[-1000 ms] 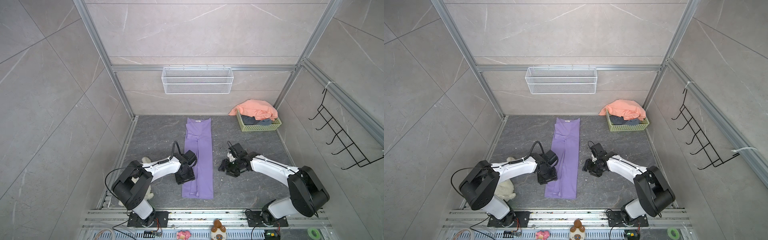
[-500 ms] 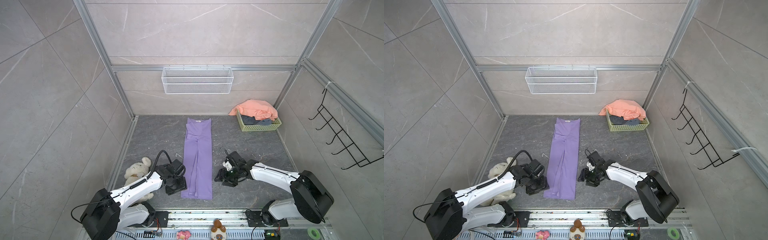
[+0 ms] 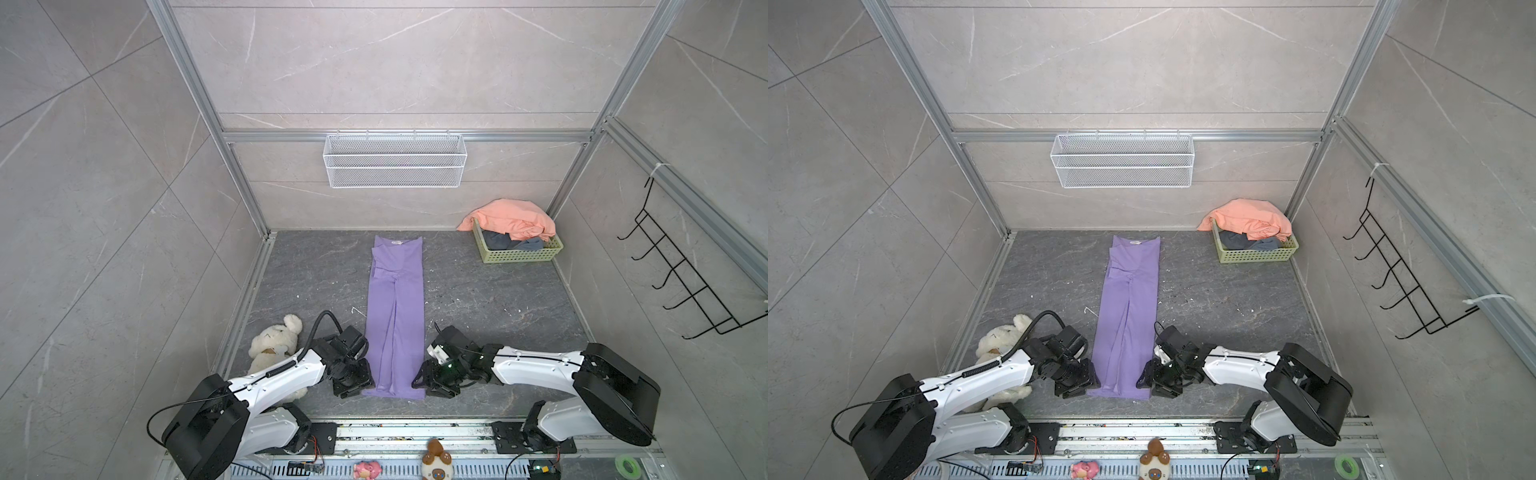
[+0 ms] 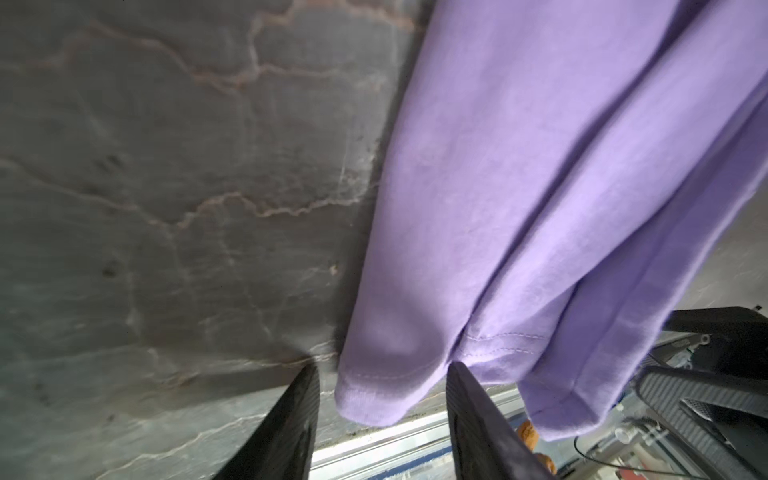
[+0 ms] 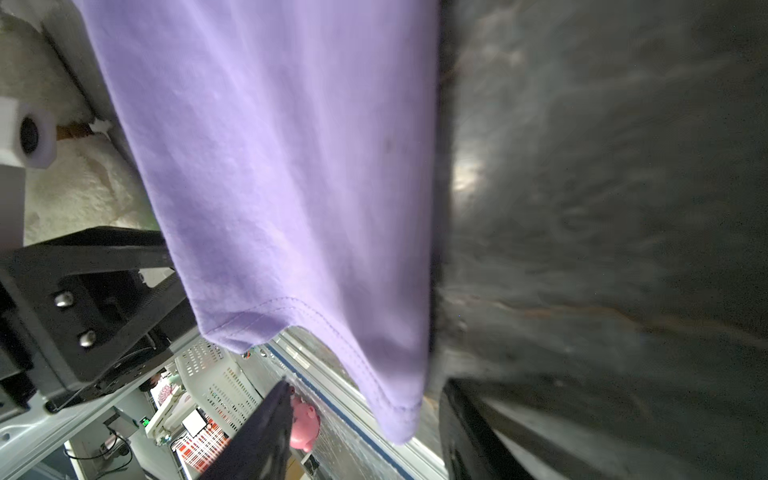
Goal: Fold and stack the t-shirts
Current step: 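Grasp the near end with both grippers and fold it toward the collar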
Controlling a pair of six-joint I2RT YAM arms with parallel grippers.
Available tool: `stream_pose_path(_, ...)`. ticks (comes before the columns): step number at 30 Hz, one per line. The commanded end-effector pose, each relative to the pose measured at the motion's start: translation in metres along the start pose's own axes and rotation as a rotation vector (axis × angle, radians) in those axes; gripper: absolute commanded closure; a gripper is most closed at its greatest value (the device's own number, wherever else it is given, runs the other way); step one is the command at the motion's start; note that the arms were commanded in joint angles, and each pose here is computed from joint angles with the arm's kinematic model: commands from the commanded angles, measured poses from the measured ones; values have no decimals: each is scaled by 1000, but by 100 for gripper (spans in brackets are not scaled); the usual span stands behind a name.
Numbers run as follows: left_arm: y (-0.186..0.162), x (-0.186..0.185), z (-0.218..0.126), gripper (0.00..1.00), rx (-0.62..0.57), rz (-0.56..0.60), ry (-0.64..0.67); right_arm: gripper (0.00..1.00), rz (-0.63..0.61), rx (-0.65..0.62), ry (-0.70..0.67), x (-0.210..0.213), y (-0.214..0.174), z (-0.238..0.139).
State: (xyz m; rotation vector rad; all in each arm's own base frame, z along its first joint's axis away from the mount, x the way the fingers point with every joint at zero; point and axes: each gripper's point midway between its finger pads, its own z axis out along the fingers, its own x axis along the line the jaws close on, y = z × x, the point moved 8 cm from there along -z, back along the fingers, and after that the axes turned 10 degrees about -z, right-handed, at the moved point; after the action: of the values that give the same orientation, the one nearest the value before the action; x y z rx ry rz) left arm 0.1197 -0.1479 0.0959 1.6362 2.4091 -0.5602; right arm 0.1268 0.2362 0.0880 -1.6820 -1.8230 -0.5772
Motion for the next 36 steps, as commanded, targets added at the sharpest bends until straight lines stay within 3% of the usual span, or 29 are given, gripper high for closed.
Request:
stream_pose_path(1,-1,0,0,57,18,7,-24,42,115,22,-203,-37,-19,12)
stream_pose_path(5,0,3,-1,64,-5,-7,-26,47,167,-3,-242,-48,-29,10)
stream_pose_path(14,7,-4,-4,83,-7,22,-41,90,124,-27,-322,-45,-18,11)
stream_pose_path(17,8,-7,-9,90,-14,43,-39,96,92,-52,-355,-36,-14,3)
stream_pose_path(21,9,-20,-26,100,-33,94,-62,97,32,-142,-393,-11,-3,-23)
stream_pose_path(25,22,-44,-55,100,-79,163,-100,97,-63,-246,-427,24,17,-49)
stream_pose_path(28,47,-60,-72,100,-113,179,-117,97,-95,-317,-543,36,46,-66)
stream_pose_path(36,128,-103,-92,100,-165,231,-220,95,-13,-463,-363,51,148,-57)
